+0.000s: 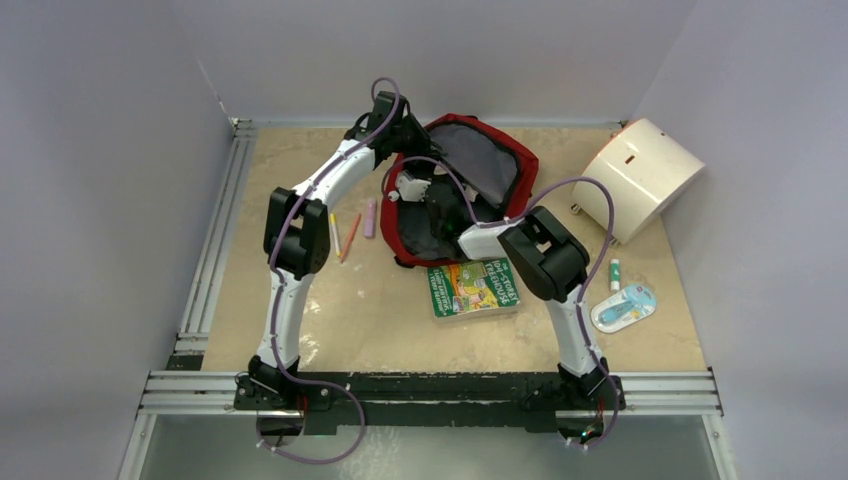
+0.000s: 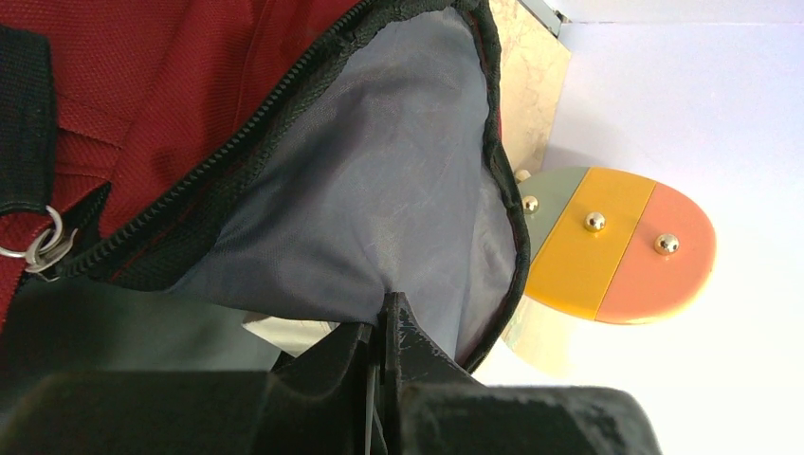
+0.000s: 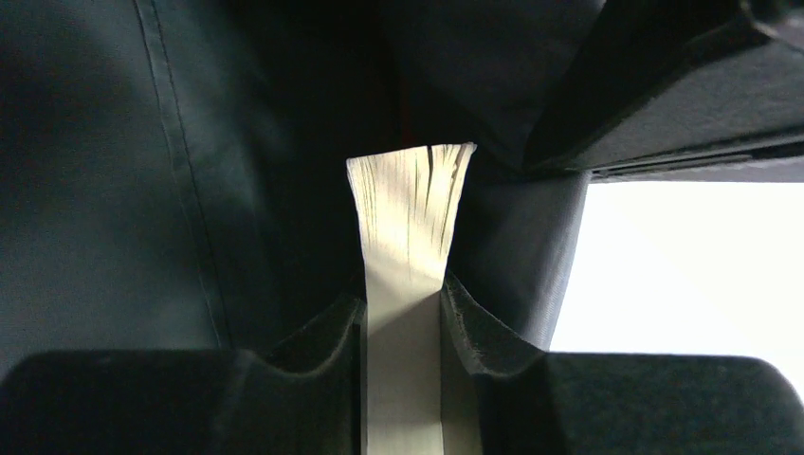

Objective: Pack the student bag
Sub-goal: Place the book in the student bag.

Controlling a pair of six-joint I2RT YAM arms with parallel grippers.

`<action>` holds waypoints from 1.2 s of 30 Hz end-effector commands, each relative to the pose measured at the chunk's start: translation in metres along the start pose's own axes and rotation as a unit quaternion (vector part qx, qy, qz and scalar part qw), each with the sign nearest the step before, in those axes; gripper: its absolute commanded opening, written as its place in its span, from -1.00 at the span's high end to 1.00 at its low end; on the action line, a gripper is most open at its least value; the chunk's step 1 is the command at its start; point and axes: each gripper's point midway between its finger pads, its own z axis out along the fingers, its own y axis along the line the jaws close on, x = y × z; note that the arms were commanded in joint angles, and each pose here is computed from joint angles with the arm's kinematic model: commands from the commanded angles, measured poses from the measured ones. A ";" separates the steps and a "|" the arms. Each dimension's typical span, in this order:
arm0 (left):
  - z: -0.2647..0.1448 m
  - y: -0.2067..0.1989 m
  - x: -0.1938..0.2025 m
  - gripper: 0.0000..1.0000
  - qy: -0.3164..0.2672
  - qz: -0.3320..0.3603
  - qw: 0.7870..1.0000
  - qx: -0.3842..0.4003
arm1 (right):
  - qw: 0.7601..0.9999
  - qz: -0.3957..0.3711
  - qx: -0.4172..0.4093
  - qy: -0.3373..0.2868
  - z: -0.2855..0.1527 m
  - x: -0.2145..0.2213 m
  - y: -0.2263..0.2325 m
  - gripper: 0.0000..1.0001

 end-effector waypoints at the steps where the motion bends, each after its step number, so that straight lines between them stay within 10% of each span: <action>1: -0.020 -0.028 -0.006 1.00 -0.005 0.017 0.999 0.037 | 0.998 0.057 -0.016 -0.032 0.009 -0.020 -0.010 0.43; 18: -0.013 -0.027 -0.007 1.00 -0.002 0.011 0.999 0.037 | 0.989 0.122 -0.058 -0.067 -0.019 -0.036 -0.011 -0.90; 36: -0.017 -0.031 -0.011 1.00 -0.014 0.015 0.998 0.052 | 0.907 0.373 -0.136 -0.140 -0.148 -0.040 -0.027 -0.97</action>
